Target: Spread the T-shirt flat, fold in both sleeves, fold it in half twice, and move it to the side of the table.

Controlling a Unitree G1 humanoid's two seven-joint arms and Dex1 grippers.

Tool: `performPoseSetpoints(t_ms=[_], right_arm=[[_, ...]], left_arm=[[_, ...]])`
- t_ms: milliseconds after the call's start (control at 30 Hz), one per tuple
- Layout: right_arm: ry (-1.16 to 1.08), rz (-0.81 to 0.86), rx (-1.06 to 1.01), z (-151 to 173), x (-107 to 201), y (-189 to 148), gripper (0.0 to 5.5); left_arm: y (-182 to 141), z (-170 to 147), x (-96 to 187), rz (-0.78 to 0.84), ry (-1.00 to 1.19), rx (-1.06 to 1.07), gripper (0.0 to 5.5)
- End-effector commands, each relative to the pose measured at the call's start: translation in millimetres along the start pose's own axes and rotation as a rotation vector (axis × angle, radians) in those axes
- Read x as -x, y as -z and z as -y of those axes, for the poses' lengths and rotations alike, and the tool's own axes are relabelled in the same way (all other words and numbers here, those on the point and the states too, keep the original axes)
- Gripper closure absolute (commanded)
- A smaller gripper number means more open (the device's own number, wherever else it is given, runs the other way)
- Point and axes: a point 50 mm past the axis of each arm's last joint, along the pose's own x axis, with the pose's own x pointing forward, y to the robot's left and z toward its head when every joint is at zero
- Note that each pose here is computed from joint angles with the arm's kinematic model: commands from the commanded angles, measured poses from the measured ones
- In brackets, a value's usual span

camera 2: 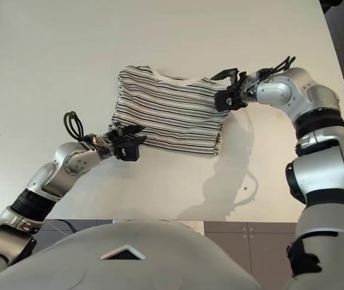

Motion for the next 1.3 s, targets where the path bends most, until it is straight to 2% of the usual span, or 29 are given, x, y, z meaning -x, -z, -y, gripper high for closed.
performPoseSetpoints(t_ms=[33, 133, 233, 433, 667, 733, 833, 900, 1033, 1100, 1200, 1300], right_arm=[[-0.318, 0.105, -0.077, -53, 7, -16, 1.80], [-0.358, 0.209, -0.149, -45, 16, -38, 1.80], [-0.391, 0.321, -0.196, -35, 18, -66, 1.80], [-0.349, 0.460, -0.265, -11, 9, -109, 1.80], [-0.237, 0.496, -0.356, 10, 18, -119, 1.80], [-0.169, 0.509, -0.401, 17, 27, -117, 1.80], [-0.094, 0.507, -0.508, 10, 51, -105, 1.80], [-0.043, 0.474, -0.593, 1, 66, -92, 1.80], [0.072, 0.360, -0.755, -31, 90, -68, 1.80], [0.079, 0.293, -0.790, -50, 96, -61, 1.76], [0.118, 0.259, -0.805, -54, 99, -56, 1.76], [0.132, 0.269, -0.804, -53, 96, -60, 1.76]], left_arm=[[30, 4, 18, -0.086, 0.123, -0.067, 4.03], [45, 0, 31, -0.037, 0.214, -0.156, 4.03], [71, -16, 34, -0.052, 0.264, -0.251, 4.03], [89, -61, 15, -0.039, 0.264, -0.432, 4.03], [96, -83, 9, -0.020, 0.213, -0.607, 4.03], [94, -96, 14, -0.008, 0.131, -0.596, 4.03], [80, -108, 32, 0.100, 0.017, -0.542, 4.03], [69, -95, 53, 0.169, -0.026, -0.475, 4.03], [44, -36, 93, 0.193, 0.019, -0.258, 4.03], [32, 0, 108, 0.174, 0.044, -0.116, 3.70], [18, 29, 116, 0.139, 0.067, -0.020, 3.11], [13, 38, 118, 0.108, 0.116, -0.065, 2.95]])
